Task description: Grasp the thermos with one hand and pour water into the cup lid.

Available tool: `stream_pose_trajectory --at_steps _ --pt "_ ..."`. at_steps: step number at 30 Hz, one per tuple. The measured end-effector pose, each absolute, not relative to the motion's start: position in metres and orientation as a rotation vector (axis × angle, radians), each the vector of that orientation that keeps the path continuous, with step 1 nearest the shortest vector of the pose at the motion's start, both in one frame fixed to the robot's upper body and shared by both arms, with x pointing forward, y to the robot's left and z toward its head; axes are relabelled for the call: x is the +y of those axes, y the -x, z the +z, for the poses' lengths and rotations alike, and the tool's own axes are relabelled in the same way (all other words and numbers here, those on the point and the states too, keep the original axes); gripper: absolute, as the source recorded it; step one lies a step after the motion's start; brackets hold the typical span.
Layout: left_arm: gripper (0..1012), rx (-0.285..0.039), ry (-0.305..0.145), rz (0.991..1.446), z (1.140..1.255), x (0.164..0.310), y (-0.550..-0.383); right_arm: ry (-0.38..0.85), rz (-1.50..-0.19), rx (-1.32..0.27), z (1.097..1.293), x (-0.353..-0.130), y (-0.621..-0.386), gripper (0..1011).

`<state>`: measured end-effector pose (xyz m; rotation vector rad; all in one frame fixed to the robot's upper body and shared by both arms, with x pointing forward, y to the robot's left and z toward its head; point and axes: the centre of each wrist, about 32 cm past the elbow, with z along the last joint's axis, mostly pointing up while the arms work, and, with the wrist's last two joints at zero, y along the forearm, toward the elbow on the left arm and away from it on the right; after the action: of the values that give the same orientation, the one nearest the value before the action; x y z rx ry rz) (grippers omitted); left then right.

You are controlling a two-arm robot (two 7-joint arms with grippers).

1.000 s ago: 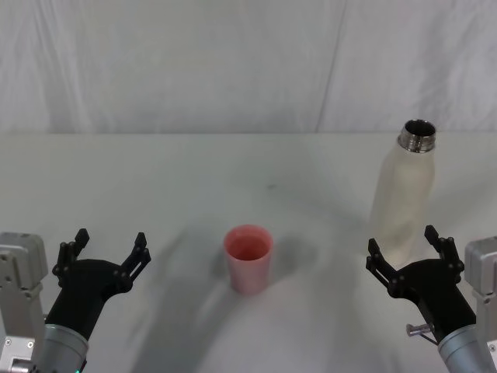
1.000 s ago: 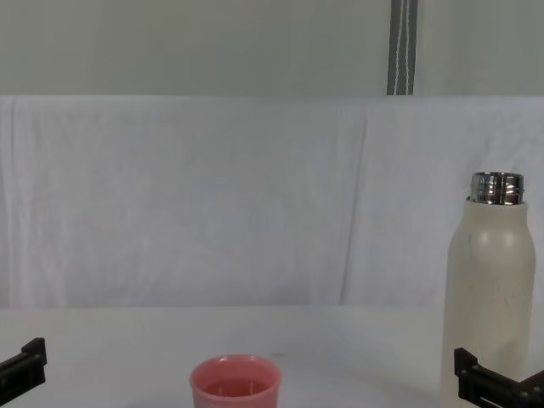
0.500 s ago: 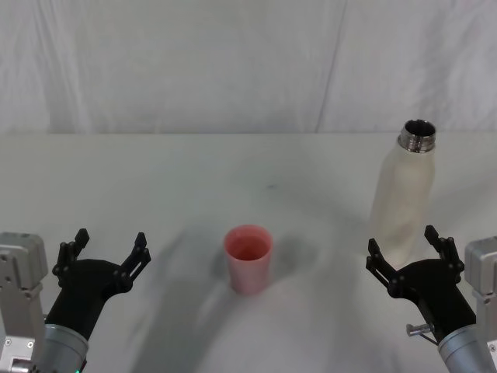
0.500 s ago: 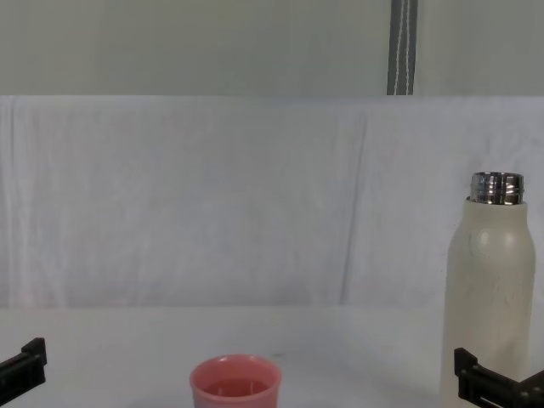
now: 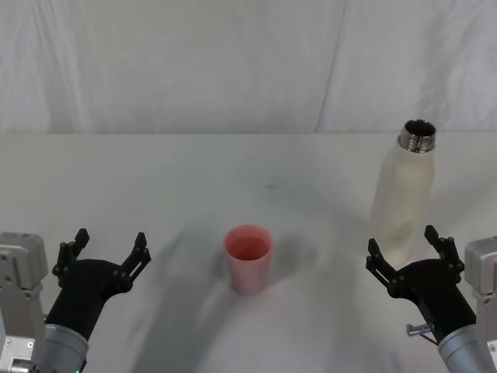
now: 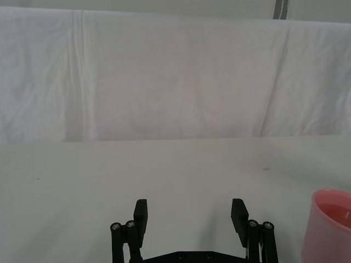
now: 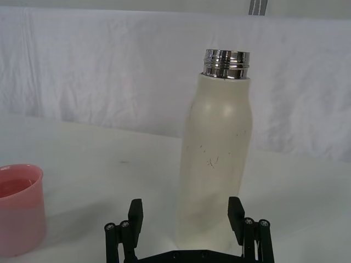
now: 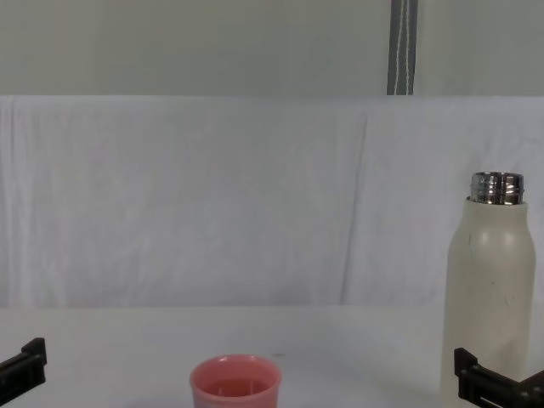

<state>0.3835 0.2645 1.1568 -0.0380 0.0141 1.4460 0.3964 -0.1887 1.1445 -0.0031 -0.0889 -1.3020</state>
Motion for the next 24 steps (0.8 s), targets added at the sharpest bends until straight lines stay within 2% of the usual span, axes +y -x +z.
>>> stream_pose_trajectory --at_steps 24 --pt "1001 0.014 0.038 1.446 1.1568 0.2645 -0.3835 0.003 -1.302 -0.089 1.1445 -0.1887 -0.3964 1000"
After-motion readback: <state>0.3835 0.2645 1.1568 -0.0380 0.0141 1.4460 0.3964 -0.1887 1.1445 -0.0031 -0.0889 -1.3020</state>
